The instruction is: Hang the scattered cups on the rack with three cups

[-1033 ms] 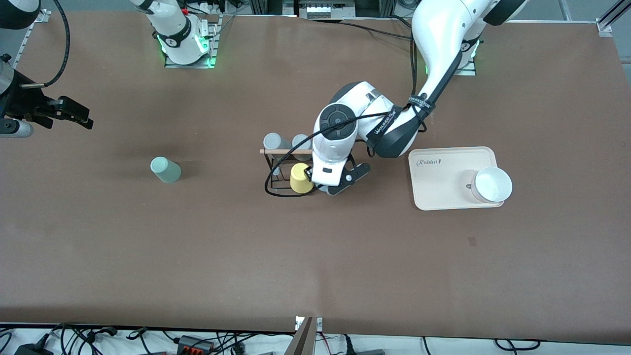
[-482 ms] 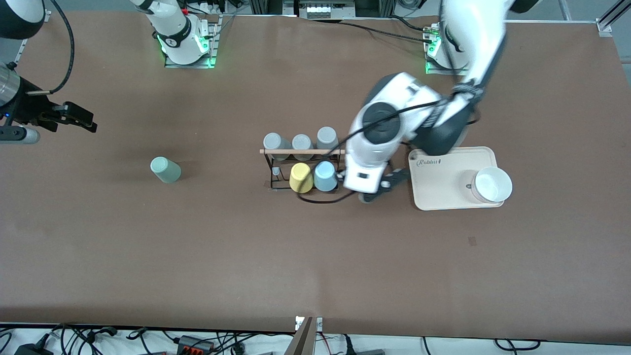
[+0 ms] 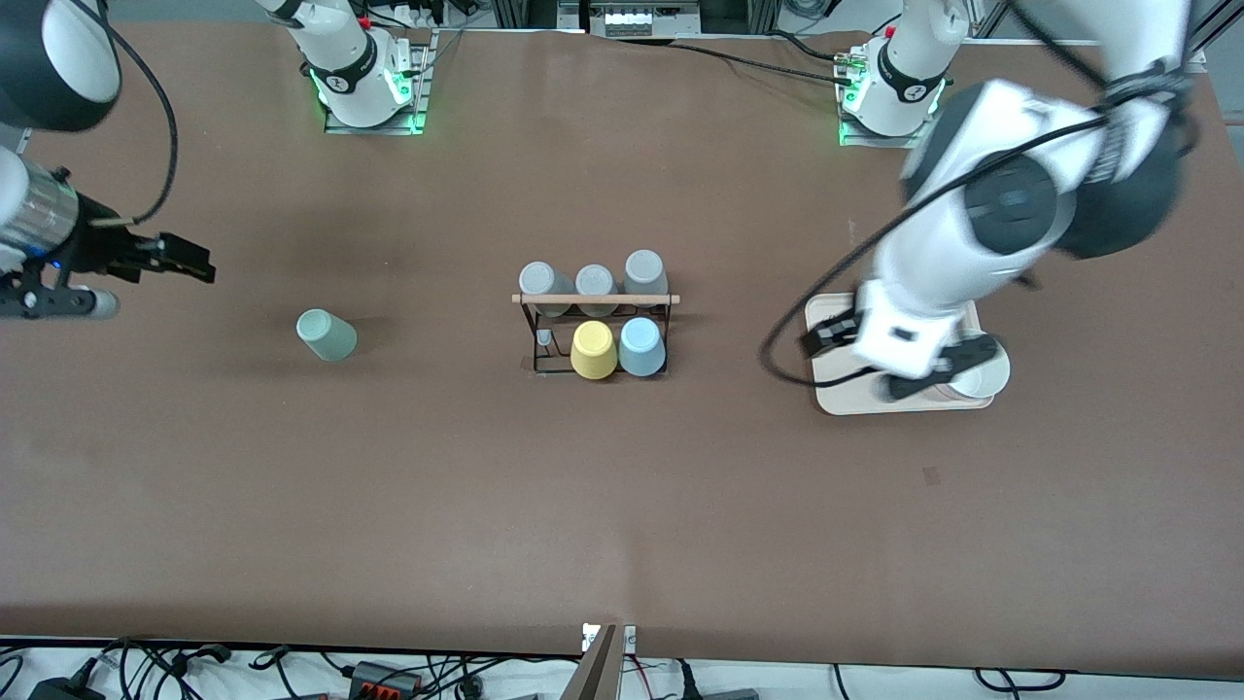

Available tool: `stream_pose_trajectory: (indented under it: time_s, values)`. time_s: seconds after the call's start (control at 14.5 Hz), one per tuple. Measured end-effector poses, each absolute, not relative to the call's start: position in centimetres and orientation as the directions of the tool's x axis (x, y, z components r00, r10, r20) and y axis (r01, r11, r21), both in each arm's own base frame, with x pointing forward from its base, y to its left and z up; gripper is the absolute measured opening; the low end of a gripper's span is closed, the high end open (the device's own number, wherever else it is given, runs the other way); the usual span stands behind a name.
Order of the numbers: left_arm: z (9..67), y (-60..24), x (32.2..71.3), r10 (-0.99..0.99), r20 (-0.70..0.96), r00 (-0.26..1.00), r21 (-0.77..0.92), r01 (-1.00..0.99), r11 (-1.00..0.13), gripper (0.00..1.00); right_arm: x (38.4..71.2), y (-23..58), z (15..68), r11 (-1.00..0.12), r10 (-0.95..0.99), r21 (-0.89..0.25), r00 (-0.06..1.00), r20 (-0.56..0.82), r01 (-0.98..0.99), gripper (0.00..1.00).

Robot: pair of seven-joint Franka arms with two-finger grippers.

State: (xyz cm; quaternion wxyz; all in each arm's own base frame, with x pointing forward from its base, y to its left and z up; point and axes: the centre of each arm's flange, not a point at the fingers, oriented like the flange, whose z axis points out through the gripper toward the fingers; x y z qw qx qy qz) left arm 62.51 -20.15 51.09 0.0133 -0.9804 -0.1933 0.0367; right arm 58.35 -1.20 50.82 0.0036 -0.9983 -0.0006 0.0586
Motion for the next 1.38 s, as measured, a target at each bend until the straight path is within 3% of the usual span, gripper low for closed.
stream_pose_trajectory:
  time_s: [0.83,1.38]
  values:
    - [59.7,-4.4,58.5,0.091,-0.067,0.994,-0.067,0.087,-0.994,1.0,61.7,4.9,39.7,-0.997,0.057,0.032,0.978,-0.2,0.064,1.0]
    - [64.5,2.1,55.2,0.028,-0.043,0.999,-0.07,0.025,-0.997,1.0,59.0,1.2,30.1,-0.999,-0.003,0.033,0.978,-0.21,0.004,1.0]
